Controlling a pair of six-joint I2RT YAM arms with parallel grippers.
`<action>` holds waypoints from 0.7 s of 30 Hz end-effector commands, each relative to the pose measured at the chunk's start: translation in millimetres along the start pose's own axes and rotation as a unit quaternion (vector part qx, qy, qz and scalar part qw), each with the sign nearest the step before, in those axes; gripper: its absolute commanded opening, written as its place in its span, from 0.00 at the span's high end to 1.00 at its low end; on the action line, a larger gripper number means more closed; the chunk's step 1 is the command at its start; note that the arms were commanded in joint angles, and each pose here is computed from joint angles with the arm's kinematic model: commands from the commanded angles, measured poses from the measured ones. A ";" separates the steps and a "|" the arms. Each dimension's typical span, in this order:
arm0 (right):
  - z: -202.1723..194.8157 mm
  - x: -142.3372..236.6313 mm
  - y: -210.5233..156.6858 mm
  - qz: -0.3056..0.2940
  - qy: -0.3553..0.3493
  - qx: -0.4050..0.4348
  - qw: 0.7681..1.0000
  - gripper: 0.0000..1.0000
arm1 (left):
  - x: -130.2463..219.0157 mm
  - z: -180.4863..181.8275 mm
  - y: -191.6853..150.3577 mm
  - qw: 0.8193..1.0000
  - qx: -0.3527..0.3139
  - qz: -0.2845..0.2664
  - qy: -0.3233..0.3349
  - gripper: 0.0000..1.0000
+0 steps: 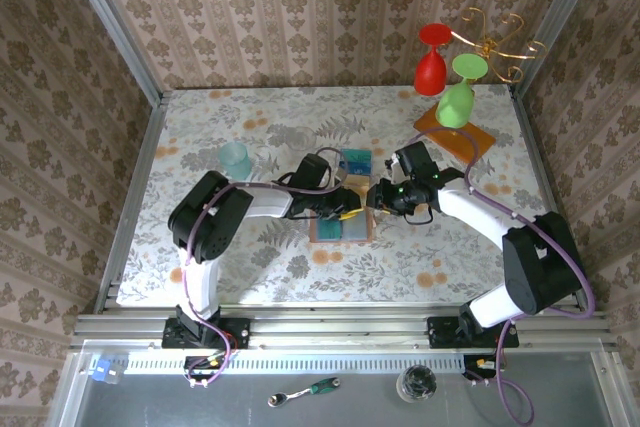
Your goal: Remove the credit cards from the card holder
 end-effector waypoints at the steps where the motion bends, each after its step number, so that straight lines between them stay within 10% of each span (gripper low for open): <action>1: 8.6 -9.3 1.7 0.012 0.017 -0.003 1.000 0.68 | 21.6 -10.0 1.5 1.000 -0.008 -0.019 -0.018 0.70; 21: 50.6 -74.5 -4.3 0.068 0.022 0.023 0.997 0.71 | 79.1 47.1 -12.4 0.998 0.014 -0.053 0.030 0.80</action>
Point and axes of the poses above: each hand's point on the last joint's axis, 136 mm out from that joint toward the fingers, its own x axis back along the fingers, its own z axis along the line the jaws close on, y = z × x, the point moved 6 cm from there along x, back along the fingers, and after that the axes turned 4 degrees about x, right-handed, at the moved point
